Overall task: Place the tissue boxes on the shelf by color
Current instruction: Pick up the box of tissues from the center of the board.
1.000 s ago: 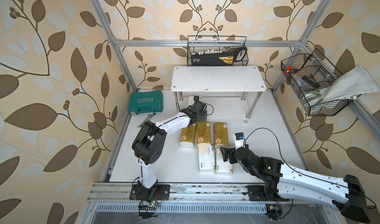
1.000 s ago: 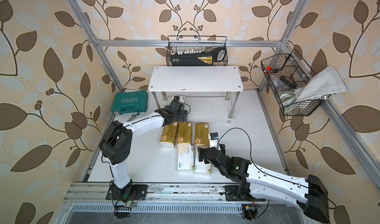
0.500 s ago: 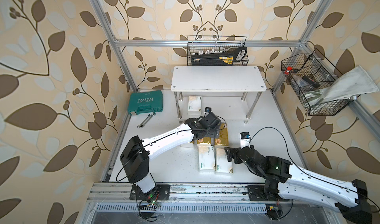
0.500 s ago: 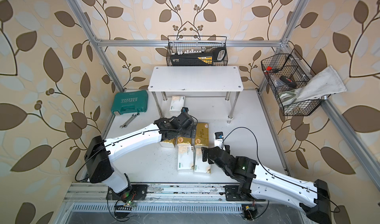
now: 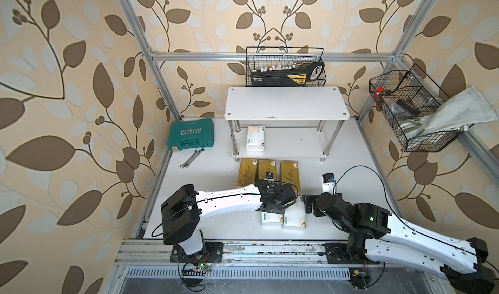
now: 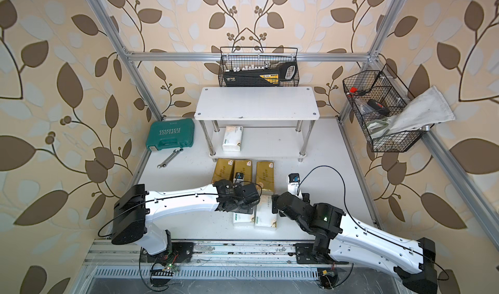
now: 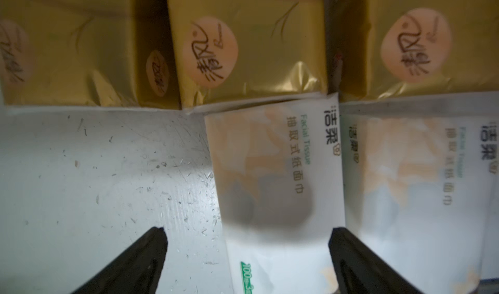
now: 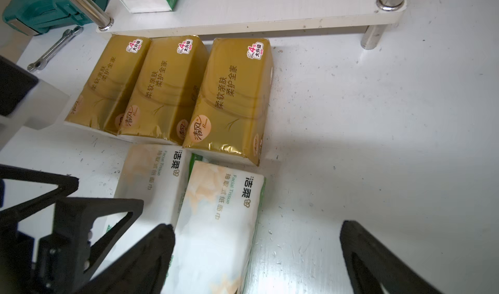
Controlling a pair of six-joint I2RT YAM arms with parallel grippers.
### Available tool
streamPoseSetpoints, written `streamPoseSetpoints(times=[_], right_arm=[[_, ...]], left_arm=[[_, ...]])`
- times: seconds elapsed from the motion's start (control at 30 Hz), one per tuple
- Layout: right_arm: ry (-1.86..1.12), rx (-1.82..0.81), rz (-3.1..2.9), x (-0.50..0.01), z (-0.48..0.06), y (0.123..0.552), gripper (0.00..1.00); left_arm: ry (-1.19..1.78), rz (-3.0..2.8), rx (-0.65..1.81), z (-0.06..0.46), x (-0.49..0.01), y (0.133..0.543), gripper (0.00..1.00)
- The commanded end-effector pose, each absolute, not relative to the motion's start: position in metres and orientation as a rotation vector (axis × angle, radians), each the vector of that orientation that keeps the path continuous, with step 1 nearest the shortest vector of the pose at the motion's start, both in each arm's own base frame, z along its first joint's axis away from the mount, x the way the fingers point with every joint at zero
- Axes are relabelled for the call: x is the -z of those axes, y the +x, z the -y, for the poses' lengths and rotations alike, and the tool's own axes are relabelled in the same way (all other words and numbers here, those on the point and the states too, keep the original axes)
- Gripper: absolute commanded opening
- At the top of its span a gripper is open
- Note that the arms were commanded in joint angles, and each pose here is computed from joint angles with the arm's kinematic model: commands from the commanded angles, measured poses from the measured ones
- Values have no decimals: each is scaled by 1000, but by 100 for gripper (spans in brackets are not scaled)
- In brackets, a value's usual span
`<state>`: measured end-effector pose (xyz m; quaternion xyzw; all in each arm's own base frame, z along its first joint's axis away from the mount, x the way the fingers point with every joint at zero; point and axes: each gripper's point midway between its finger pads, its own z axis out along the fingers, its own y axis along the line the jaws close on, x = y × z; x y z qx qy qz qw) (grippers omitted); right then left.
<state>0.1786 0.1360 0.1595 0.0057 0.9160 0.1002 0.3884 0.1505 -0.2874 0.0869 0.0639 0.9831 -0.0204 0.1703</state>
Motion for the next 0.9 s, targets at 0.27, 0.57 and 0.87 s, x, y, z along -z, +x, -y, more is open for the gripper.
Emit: streamPoseSetpoints(times=[0.27,0.57,0.87], right_arm=[[-20,-281,-2352,-159,-144,176,99],[-16,-285,-2340,-163,-140,175,99],[-24,-277,-2336,-165,-140,176,99]], left_arm=[[161,-2799,199,316,-83,138,99],[179,-2816,169,319,-71,138,99],[221,-2840,152,325,-59,136,99]])
